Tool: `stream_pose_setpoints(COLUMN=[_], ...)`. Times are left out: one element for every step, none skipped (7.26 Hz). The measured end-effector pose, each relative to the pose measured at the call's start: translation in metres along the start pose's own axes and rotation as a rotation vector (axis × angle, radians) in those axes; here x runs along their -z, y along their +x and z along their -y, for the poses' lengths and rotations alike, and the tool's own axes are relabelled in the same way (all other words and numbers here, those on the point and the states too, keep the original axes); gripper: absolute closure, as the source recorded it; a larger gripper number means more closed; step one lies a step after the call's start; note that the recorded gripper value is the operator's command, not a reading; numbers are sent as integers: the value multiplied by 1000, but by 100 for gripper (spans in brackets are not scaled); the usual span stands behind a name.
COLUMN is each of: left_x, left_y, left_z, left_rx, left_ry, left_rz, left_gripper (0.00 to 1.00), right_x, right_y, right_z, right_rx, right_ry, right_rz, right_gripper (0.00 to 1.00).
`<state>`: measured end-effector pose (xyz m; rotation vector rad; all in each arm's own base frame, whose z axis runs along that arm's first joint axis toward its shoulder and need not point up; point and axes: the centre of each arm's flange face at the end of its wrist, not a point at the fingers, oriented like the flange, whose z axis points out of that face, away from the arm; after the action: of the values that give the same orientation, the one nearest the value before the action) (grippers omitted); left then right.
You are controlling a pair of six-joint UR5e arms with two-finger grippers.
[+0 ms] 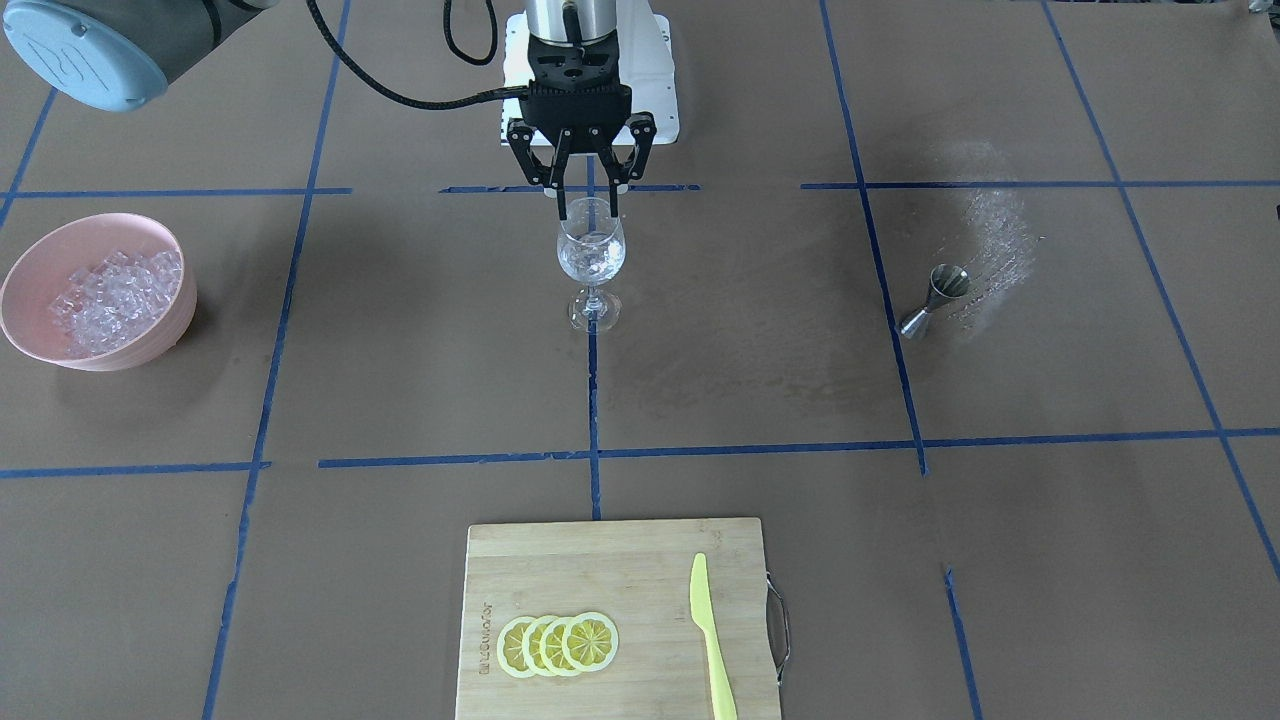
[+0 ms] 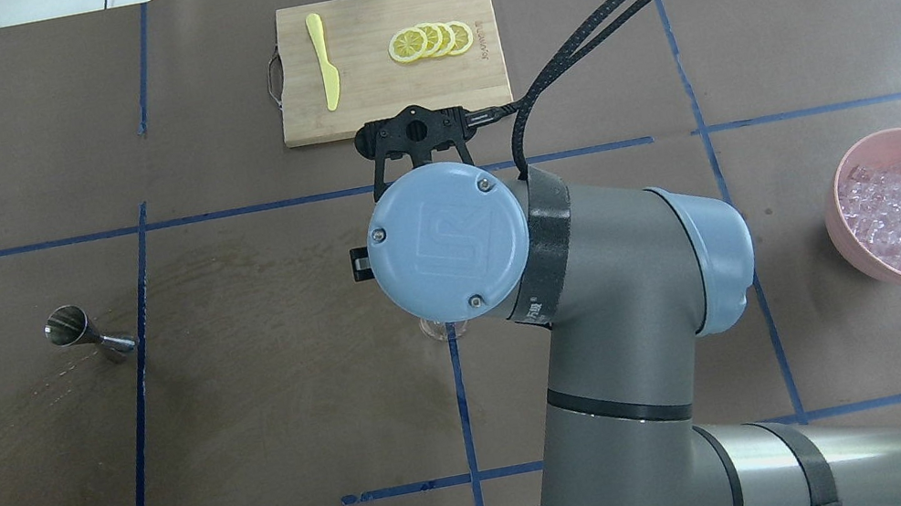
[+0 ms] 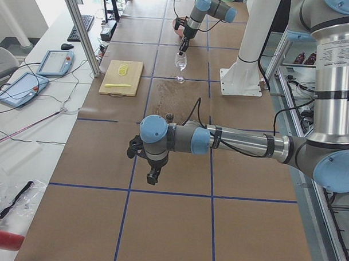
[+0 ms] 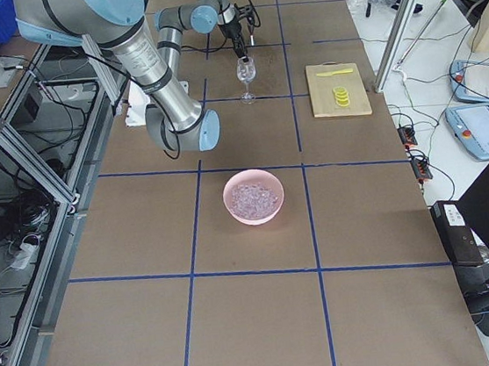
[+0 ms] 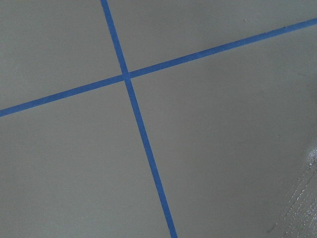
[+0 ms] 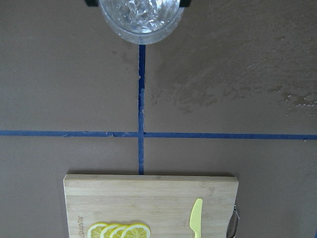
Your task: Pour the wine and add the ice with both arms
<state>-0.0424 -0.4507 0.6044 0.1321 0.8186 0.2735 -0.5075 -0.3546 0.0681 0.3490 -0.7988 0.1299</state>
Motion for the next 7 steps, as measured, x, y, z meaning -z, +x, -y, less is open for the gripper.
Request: stream_pose_setpoints(left_x=[0,1,2,2,2,2,3], left_y=[0,0,1,0,-1,-1,1], left_z=[0,1,3,5,5,5,5], left_rx=[0,-3,-8,-11,-10,-10,-13], left_ry=[0,1,3,3,2,3,5], left_rz=[0,1,5,8,10,9,8], left_gripper=[0,0,0,0,0,0,0], right_x=[2,5,9,11,11,8,7], right_y=[0,3,15,40,79,132,194], right_z=[0,3,18,49,87,126,160], right_rx=[0,1,-4,-6,13,59,122], right_ry=[-3,-1,-6,-33,-64,-97,-134], right_rz=[3,8,10,8,-2,-20,-32], right_gripper=[0,0,0,0,0,0,0])
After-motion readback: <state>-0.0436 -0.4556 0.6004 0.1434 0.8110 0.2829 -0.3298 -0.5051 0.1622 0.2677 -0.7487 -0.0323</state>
